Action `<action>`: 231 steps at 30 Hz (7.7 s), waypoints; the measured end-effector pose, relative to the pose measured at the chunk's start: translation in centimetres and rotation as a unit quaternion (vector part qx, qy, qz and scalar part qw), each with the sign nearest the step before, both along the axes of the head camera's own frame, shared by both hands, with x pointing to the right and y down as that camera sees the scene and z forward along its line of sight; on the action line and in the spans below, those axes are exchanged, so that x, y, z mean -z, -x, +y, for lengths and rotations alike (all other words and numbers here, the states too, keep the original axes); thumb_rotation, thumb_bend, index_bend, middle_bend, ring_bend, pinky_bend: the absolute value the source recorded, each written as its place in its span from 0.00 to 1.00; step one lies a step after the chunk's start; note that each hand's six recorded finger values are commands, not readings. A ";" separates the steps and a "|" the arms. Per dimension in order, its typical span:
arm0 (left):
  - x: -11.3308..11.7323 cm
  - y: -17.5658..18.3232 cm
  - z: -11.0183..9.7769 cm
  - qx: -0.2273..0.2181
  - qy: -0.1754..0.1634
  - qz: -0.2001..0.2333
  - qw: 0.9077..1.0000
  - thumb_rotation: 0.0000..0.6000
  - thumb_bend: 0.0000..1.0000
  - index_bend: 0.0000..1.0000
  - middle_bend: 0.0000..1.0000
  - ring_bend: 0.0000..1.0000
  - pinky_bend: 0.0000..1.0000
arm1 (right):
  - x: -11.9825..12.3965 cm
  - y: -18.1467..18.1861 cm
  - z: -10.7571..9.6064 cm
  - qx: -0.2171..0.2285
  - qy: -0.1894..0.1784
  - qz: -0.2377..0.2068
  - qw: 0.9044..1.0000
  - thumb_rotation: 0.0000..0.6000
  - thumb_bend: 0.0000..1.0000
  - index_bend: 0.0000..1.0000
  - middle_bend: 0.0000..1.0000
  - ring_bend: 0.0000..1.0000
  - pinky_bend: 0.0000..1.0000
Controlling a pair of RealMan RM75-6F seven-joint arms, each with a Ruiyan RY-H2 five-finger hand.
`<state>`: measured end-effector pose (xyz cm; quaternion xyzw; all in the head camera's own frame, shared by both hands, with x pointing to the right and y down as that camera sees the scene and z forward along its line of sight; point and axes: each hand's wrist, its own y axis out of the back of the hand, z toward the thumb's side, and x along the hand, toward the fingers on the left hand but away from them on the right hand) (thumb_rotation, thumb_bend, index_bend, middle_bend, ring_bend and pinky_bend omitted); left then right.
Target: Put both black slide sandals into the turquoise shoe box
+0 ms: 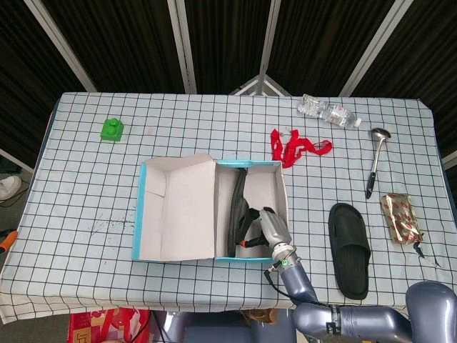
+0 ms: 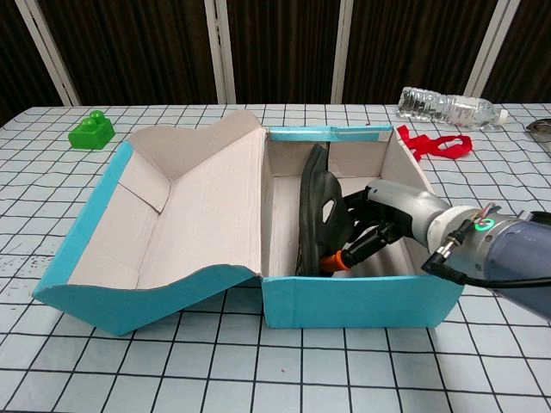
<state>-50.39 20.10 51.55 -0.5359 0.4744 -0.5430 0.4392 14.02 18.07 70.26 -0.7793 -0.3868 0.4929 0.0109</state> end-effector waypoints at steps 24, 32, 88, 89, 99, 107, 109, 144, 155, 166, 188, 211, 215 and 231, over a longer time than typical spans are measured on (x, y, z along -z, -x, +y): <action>-0.1 -0.1 0.0 -0.001 0.002 0.000 1.000 1.00 0.27 0.05 0.00 0.00 0.01 | 1.0 0.4 -0.6 0.027 0.009 -0.014 1.000 1.00 0.39 0.17 0.10 0.16 0.04; -0.1 -0.2 0.1 -0.002 0.003 0.000 1.000 1.00 0.27 0.05 0.00 0.00 0.01 | 1.5 0.1 -1.3 0.014 0.000 -0.014 1.000 1.00 0.39 0.15 0.10 0.16 0.04; 0.0 0.1 0.1 0.002 0.004 0.000 1.000 1.00 0.26 0.05 0.00 0.00 0.01 | 5.7 -1.1 -3.8 -0.030 0.002 -0.002 1.000 1.00 0.38 0.06 0.03 0.10 0.04; 0.0 0.1 0.1 0.002 0.004 0.000 1.000 1.00 0.27 0.05 0.00 0.00 0.01 | 5.5 -1.0 -4.0 -0.039 0.001 0.001 0.999 1.00 0.38 0.06 0.03 0.10 0.04; 0.2 0.3 0.1 0.005 0.003 0.003 1.000 1.00 0.27 0.05 0.00 0.00 0.01 | 3.5 -0.1 -5.7 -0.116 -0.016 0.062 0.991 1.00 0.38 0.06 0.02 0.07 0.04; 0.1 0.3 0.1 0.005 0.004 0.004 1.000 1.00 0.26 0.05 0.00 0.00 0.01 | 3.2 -0.3 -5.2 -0.091 -0.005 0.085 0.992 1.00 0.38 0.04 0.01 0.04 0.04; 0.1 0.2 0.1 0.004 0.005 0.004 1.000 1.00 0.26 0.05 0.00 0.00 0.01 | 3.3 -0.4 -4.9 -0.082 0.000 0.083 0.993 1.00 0.38 0.04 0.01 0.03 0.04; -0.4 -0.1 0.1 0.005 0.010 -0.003 1.000 1.00 0.27 0.05 0.00 0.00 0.01 | 6.6 -3.7 -3.6 0.009 -0.002 0.097 0.995 1.00 0.38 0.04 0.01 0.03 0.04; -0.2 -0.1 0.2 0.005 0.006 -0.002 1.000 1.00 0.27 0.05 0.00 0.00 0.01 | 10.8 -3.6 -5.1 -0.037 -0.041 0.047 0.997 1.00 0.57 0.29 0.20 0.34 0.50; -0.2 -0.2 0.2 0.008 0.003 0.001 1.000 1.00 0.27 0.06 0.00 0.00 0.01 | 11.5 -0.5 -5.0 -0.050 -0.091 0.001 0.995 1.00 0.73 0.46 0.38 0.52 0.78; 0.2 0.1 0.2 0.013 0.001 0.012 1.000 1.00 0.27 0.05 0.00 0.00 0.01 | 5.9 4.1 -2.8 -0.014 -0.039 -0.016 0.999 1.00 0.73 0.46 0.39 0.53 0.78; 0.3 0.0 0.3 0.012 0.001 0.013 1.000 1.00 0.27 0.06 0.00 0.00 0.01 | 14.5 3.0 -7.0 -0.087 -0.089 -0.172 0.977 1.00 0.73 0.37 0.32 0.39 0.64; 0.3 0.0 0.3 0.013 0.001 0.012 1.000 1.00 0.27 0.06 0.00 0.00 0.01 | 16.4 -0.1 -8.4 -0.092 -0.125 -0.154 0.976 1.00 0.56 0.25 0.21 0.25 0.43; 0.3 0.1 0.2 0.019 -0.010 -0.007 1.000 1.00 0.27 0.06 0.00 0.00 0.01 | 12.3 -18.5 -2.6 0.124 -0.121 0.272 0.946 1.00 0.24 0.08 0.06 0.06 0.16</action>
